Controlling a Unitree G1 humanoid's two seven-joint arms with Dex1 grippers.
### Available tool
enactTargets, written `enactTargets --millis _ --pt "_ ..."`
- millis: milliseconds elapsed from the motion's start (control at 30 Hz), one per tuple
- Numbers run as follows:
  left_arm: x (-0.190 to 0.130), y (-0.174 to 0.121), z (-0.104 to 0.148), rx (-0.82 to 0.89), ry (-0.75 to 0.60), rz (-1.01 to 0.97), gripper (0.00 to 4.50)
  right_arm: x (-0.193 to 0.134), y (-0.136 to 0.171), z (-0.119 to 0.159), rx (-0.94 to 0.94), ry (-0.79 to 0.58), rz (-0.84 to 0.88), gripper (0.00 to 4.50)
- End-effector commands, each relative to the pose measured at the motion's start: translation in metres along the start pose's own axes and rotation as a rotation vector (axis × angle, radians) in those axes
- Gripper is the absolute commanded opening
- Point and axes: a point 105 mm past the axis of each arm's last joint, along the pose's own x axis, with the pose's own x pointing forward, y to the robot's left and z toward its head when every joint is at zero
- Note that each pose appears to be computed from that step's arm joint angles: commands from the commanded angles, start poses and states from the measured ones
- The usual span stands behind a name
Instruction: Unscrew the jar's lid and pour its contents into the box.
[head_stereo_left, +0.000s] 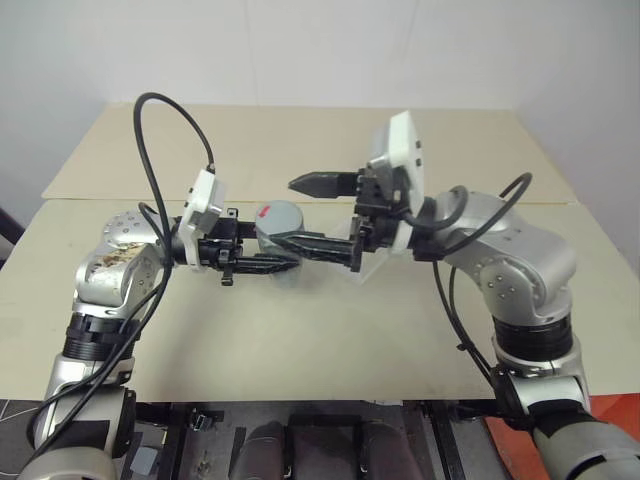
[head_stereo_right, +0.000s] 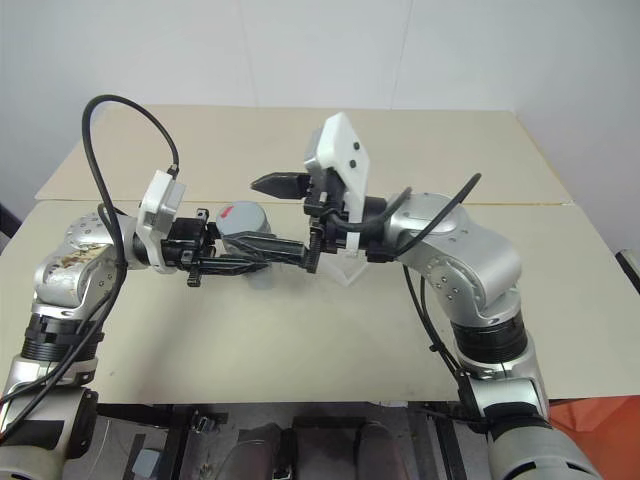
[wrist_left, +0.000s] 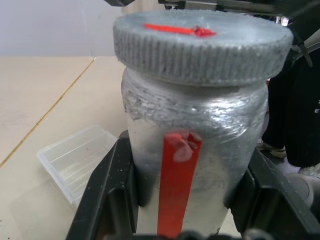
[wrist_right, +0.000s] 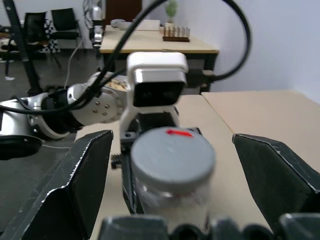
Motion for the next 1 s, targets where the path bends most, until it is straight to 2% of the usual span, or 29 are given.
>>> enactTargets --millis 33,367,467,567,600,733,933,1000 --pt "0.001 0.000 0.010 0.046 -0.016 -0.009 1.93 0.006 -0.001 0.005 -0.035 0.007 -0.004 4.45" --pt "0.000 -0.001 0.010 0.047 -0.015 -0.001 1.93 0.012 -0.006 0.002 -0.012 0.010 -0.017 4.45" --pt "-0.001 -0.001 0.010 0.048 -0.015 0.001 1.93 0.012 -0.005 0.001 -0.008 0.015 -0.008 3.86" --pt "0.000 -0.001 0.010 0.049 -0.015 0.002 1.93 0.010 -0.004 -0.001 0.000 0.023 0.001 2.88" --pt "0.000 -0.002 0.010 0.049 -0.015 0.002 1.93 0.009 -0.005 -0.002 0.005 0.024 0.001 2.77" --pt "0.000 -0.003 0.008 0.048 -0.013 0.001 1.93 0.006 -0.010 0.006 0.057 -0.011 -0.011 2.76" --pt "0.000 -0.006 0.001 0.036 -0.001 -0.005 1.93 -0.005 -0.029 0.044 0.213 -0.163 -0.040 2.76" --pt "0.000 -0.006 0.000 0.035 -0.001 -0.005 1.93 -0.010 -0.035 0.050 0.216 -0.181 -0.075 2.76"
